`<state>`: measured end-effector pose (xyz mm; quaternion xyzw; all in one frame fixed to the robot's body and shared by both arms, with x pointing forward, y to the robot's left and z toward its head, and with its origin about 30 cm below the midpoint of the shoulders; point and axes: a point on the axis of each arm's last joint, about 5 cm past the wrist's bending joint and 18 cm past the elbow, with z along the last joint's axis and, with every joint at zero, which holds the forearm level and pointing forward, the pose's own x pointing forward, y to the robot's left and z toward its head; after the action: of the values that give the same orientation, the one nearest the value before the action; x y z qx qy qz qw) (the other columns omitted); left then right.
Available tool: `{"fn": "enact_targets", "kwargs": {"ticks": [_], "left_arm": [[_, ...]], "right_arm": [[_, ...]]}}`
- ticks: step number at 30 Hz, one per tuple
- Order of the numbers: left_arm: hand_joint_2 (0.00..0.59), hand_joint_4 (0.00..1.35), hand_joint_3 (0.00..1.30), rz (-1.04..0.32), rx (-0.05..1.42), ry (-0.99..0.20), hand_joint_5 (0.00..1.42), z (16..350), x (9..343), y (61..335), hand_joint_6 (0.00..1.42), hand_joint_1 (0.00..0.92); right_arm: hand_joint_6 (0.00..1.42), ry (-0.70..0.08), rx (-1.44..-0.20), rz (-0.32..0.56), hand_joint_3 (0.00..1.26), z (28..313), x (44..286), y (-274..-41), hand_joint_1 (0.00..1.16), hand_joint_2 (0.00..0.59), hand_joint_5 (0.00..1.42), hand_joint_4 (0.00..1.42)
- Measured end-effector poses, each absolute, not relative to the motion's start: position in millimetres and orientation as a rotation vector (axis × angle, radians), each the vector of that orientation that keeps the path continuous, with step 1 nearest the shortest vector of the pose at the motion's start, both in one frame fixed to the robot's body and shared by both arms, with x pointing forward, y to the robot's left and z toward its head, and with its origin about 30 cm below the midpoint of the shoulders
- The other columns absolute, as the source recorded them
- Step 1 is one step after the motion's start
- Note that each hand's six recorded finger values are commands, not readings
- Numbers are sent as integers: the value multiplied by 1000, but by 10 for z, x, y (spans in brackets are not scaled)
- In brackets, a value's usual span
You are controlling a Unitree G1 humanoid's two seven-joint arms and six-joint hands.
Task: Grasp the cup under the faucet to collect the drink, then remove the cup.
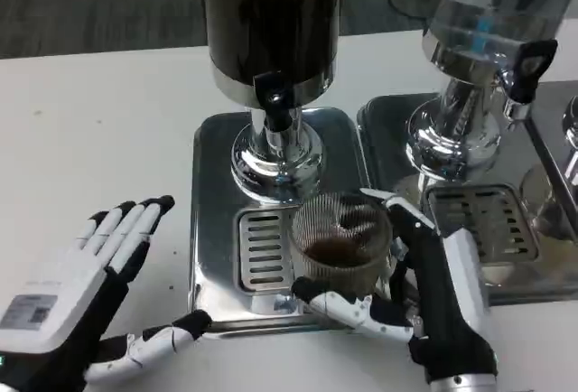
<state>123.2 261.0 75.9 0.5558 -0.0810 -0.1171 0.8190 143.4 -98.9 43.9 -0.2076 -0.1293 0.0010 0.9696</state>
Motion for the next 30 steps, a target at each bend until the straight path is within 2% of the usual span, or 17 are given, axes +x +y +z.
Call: {"fn": "enact_targets", "kwargs": {"ticks": [3, 7, 12, 18, 30], "left_arm": [[56, 0, 0, -257, 1222, -134, 0, 777, 1160, 2599, 0, 0], [46, 0, 0, -302, 1269, -53, 0, 776, 1039, 2523, 0, 0], [41, 0, 0, -294, 1262, -21, 0, 770, 947, 2458, 0, 0], [38, 0, 0, -240, 1262, -34, 0, 866, 841, 2416, 0, 0], [32, 0, 0, -195, 1280, -13, 0, 866, 787, 2355, 0, 0]], "right_arm": [[1338, -279, -425, 12, 523, 474, 1382, -1028, 1004, 90, 912, 640], [1338, -355, -477, 48, 523, 551, 1322, -1053, 1004, 90, 912, 644], [1353, -314, -418, 81, 526, 551, 1247, -1090, 1004, 91, 926, 645], [1371, -375, -408, 134, 536, 659, 1165, -1120, 993, 90, 939, 662], [1389, -376, -408, 150, 548, 693, 1084, -1150, 973, 87, 968, 684]]}}
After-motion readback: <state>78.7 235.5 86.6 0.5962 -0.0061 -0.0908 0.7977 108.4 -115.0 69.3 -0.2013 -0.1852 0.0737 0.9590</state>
